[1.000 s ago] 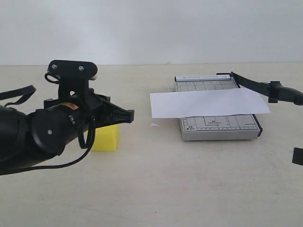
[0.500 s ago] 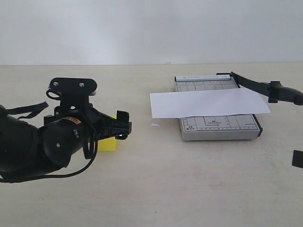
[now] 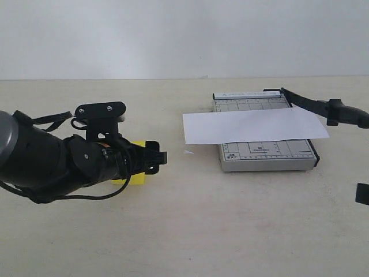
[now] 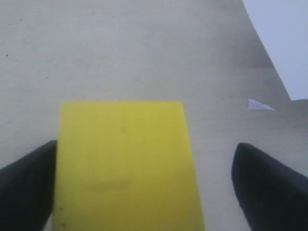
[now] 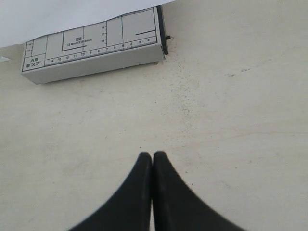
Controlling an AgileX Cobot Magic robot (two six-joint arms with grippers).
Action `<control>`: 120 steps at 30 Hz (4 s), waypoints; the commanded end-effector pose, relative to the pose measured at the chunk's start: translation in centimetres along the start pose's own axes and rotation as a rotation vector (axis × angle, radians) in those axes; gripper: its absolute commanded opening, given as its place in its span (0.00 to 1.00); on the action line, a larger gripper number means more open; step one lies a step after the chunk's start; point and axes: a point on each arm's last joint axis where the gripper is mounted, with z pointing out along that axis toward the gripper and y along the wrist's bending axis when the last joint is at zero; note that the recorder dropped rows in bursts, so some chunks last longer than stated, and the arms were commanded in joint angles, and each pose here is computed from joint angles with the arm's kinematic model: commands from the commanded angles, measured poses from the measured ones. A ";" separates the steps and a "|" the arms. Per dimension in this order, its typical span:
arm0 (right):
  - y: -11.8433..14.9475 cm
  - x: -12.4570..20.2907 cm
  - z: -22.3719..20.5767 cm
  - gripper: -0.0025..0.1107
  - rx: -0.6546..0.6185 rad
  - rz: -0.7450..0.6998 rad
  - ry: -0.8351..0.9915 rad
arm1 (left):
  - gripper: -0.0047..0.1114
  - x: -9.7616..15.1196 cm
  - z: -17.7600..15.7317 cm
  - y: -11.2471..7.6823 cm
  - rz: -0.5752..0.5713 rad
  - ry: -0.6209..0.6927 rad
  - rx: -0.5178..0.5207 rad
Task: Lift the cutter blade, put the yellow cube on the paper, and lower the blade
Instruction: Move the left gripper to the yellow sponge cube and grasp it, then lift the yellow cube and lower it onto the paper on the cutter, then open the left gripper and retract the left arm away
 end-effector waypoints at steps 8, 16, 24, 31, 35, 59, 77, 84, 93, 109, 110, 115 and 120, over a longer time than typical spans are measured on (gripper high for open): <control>0.1 -0.1 0.0 0.02 -0.004 -0.002 -0.007 | 0.08 -0.7 -0.1 0.2 0.097 0.000 0.007; 0.1 -0.1 0.0 0.02 -0.004 -0.002 -0.008 | 0.08 -6.6 -6.3 -0.7 0.145 -0.223 0.102; 0.1 -0.3 0.0 0.02 -0.004 -0.004 -0.022 | 0.08 -15.5 -4.7 -8.0 0.503 -0.164 0.442; 0.1 -0.3 0.0 0.02 -0.004 -0.006 -0.022 | 0.08 -16.8 5.0 -14.6 0.605 -0.001 0.671; 0.1 -0.3 0.0 0.02 -0.004 -0.006 -0.022 | 0.08 -15.2 7.6 -15.4 0.645 0.080 0.721; 0.1 -0.3 0.0 0.02 -0.004 -0.006 -0.022 | 0.08 -13.8 9.7 -15.3 0.685 0.078 0.707; 0.1 -0.3 0.0 0.02 -0.004 -0.006 -0.022 | 0.67 -12.9 11.0 -15.1 0.678 0.084 0.688; 0.1 -0.2 0.0 0.02 -0.004 -0.006 -0.013 | 0.63 -16.3 8.1 -15.5 0.577 -0.024 0.659; 0.1 -0.1 0.0 0.02 -0.004 -0.006 -0.004 | 0.08 -21.6 3.5 -13.9 0.457 -0.155 0.612; 0.1 -0.1 0.0 0.02 -0.004 -0.006 -0.006 | 0.08 -14.4 0.9 2.2 0.199 -0.337 0.043; 0.1 -0.1 0.0 0.02 -0.004 -0.006 -0.009 | 0.08 -13.6 -0.3 3.7 0.197 -0.368 -0.009; 0.1 -0.2 0.0 0.02 -0.004 -0.006 -0.013 | 0.08 -11.2 -5.5 10.3 0.227 -0.446 -0.178; 0.1 -0.1 0.0 0.02 -0.004 -0.006 -0.007 | 0.08 -11.8 -9.8 15.8 0.278 -0.485 -0.287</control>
